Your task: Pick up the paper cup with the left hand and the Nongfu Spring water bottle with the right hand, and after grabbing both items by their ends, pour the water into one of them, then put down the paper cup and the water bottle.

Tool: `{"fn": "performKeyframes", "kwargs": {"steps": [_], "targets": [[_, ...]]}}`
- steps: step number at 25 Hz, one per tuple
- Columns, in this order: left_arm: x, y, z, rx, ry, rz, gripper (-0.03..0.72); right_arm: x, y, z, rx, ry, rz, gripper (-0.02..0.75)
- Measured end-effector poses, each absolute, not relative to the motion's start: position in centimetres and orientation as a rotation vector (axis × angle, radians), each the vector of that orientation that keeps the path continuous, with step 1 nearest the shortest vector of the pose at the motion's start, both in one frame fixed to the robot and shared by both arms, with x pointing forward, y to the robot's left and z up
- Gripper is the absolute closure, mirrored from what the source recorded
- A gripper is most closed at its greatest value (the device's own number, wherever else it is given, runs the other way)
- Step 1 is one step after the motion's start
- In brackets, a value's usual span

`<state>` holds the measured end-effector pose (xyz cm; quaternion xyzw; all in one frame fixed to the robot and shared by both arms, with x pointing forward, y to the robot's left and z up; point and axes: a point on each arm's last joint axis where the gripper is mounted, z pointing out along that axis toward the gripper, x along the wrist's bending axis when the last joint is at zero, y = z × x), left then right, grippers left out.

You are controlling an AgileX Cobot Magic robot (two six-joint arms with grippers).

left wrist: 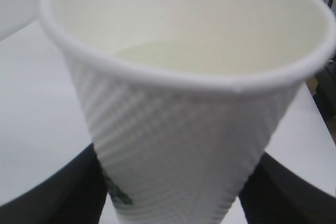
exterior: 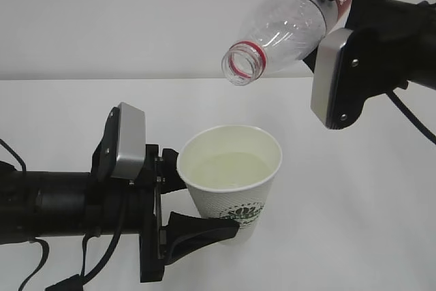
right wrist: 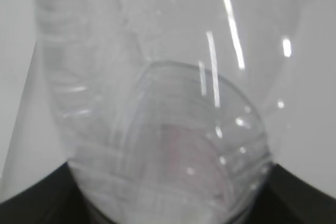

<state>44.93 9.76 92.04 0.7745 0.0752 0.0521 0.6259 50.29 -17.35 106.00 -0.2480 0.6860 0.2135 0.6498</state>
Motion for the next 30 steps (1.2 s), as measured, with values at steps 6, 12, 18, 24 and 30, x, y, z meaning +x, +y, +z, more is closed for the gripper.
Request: {"fn": "performKeyframes", "kwargs": {"steps": [6,12,18,24,30], "targets": [[44.93,9.76,92.04,1.777,0.172,0.12,0.16,50.29,-17.35,106.02,-0.518,1.576,0.53,0.235],[44.93,9.76,92.04,1.777,0.172,0.12,0.16,50.24,-17.26,106.21,-0.473,1.574,0.591,0.235],[44.93,9.76,92.04,1.777,0.172,0.12,0.16,50.23,-17.26,106.22,-0.428,1.592,0.637,0.235],[44.93,9.76,92.04,1.777,0.172,0.12,0.16,50.23,-17.26,106.22,-0.378,1.611,0.686,0.235],[44.93,9.76,92.04,1.777,0.172,0.12,0.16,50.23,-17.26,106.22,-0.337,1.626,0.725,0.235]]}}
